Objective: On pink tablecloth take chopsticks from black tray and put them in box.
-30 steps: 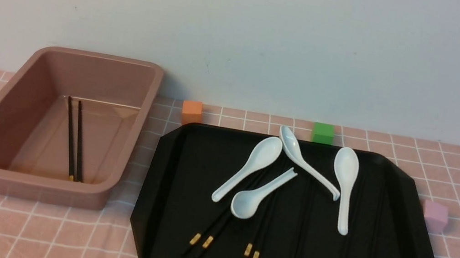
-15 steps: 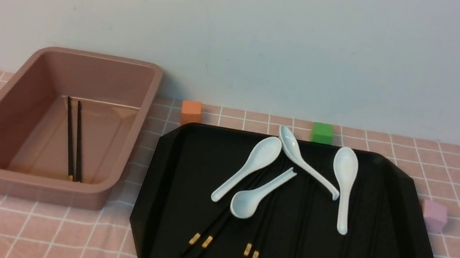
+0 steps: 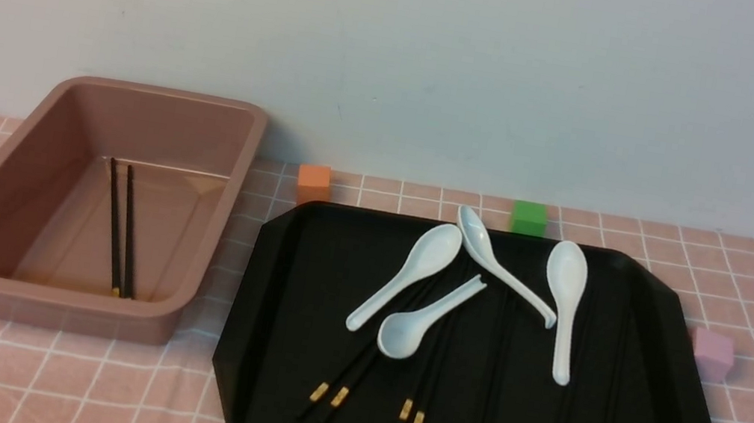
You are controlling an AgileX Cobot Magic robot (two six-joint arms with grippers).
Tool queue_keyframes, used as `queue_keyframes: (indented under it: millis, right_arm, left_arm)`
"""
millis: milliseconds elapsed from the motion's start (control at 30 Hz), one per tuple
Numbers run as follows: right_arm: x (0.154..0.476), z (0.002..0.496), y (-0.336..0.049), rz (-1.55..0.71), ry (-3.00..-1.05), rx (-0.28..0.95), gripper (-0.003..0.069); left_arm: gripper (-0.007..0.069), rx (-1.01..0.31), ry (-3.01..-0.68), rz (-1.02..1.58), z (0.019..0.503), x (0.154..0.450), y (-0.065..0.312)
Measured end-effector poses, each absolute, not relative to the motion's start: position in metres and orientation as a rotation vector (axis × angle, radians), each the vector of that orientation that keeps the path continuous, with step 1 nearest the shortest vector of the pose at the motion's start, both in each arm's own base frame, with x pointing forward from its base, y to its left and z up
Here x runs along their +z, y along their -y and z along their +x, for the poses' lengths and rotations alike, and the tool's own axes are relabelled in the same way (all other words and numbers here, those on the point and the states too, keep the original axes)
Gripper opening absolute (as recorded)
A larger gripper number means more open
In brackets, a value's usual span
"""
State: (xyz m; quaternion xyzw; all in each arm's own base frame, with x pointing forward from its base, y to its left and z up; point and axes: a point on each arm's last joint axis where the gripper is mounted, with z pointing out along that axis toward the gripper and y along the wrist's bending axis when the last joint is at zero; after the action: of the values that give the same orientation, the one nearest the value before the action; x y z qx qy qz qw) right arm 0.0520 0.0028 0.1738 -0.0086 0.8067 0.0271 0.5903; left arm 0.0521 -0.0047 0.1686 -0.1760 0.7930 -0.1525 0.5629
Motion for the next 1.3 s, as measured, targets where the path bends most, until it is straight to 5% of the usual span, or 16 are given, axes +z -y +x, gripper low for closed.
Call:
queue_keyframes:
  millis: [1300]
  right_arm:
    - [0.1738, 0.052, -0.0028, -0.02, -1.878, 0.063, 0.024]
  left_arm:
    - [0.0022, -0.358, -1.867, -0.415, 0.0521, 0.1686, 0.0046]
